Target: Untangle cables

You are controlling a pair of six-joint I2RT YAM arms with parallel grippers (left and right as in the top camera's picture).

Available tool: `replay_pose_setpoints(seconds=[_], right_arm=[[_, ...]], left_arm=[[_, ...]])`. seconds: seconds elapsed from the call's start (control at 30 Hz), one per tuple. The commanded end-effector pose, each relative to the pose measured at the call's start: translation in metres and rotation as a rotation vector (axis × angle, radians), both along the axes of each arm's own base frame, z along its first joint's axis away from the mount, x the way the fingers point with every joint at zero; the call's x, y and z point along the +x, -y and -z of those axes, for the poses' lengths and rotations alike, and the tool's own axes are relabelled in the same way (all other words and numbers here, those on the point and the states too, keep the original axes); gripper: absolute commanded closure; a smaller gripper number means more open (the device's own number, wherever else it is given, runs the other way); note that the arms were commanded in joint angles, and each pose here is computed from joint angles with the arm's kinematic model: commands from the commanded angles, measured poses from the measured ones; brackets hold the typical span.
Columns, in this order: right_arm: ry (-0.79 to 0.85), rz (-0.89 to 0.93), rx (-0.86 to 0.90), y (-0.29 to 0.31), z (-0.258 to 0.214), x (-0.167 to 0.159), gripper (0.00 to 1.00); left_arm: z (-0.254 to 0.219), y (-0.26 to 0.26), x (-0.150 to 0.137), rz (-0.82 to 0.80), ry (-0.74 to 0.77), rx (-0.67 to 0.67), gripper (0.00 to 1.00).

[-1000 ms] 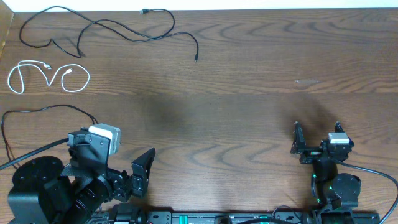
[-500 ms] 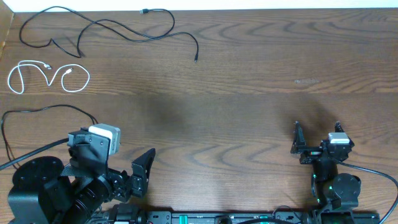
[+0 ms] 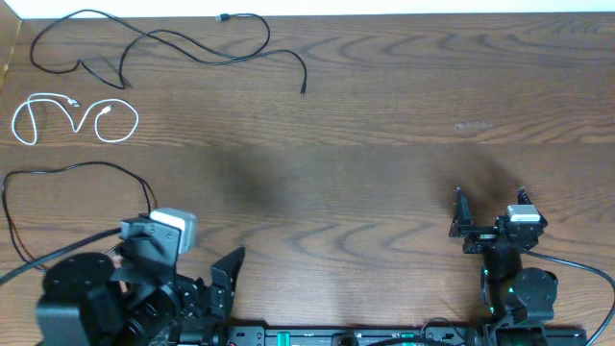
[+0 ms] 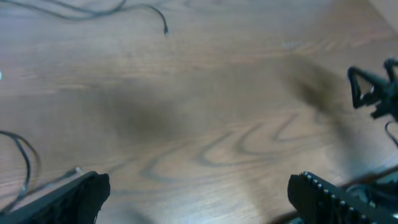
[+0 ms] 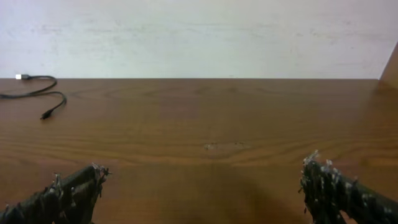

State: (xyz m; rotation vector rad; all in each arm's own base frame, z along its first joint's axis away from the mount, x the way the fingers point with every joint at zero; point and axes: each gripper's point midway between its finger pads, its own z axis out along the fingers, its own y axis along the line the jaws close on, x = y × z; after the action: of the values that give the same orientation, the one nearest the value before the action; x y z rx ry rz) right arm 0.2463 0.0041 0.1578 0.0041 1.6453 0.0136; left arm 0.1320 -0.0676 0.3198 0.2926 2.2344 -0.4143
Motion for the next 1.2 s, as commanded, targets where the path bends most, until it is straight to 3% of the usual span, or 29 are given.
replay_pose_setpoints(seconds=[0.0, 0.13, 0.33, 0.67, 0.97, 1.17], right_arm=[[0.001, 0.002, -0.011, 0.001, 0.001, 0.0, 0.01], [0.001, 0.002, -0.011, 0.001, 0.001, 0.0, 0.01], [0.001, 0.002, -0.011, 0.001, 0.001, 0.0, 0.01], [0.001, 0.002, -0.011, 0.001, 0.001, 0.0, 0.01], [0.001, 0.002, -0.011, 0.001, 0.001, 0.0, 0.01], [0.001, 0.002, -0.011, 0.001, 0.001, 0.0, 0.01]], left_arm=[[0.017, 0.007, 0.009, 0.04, 0.05, -0.003, 0.03], [0.03, 0.013, 0.031, 0.06, 0.16, -0.018, 0.03], [0.059, 0.004, 0.06, -0.067, 0.23, -0.076, 0.03], [0.103, -0.005, 0.08, -0.127, 0.38, -0.101, 0.03], [0.128, -0.028, 0.094, -0.319, 0.432, -0.217, 0.03], [0.134, -0.033, 0.104, -0.347, 0.517, -0.233, 0.03]])
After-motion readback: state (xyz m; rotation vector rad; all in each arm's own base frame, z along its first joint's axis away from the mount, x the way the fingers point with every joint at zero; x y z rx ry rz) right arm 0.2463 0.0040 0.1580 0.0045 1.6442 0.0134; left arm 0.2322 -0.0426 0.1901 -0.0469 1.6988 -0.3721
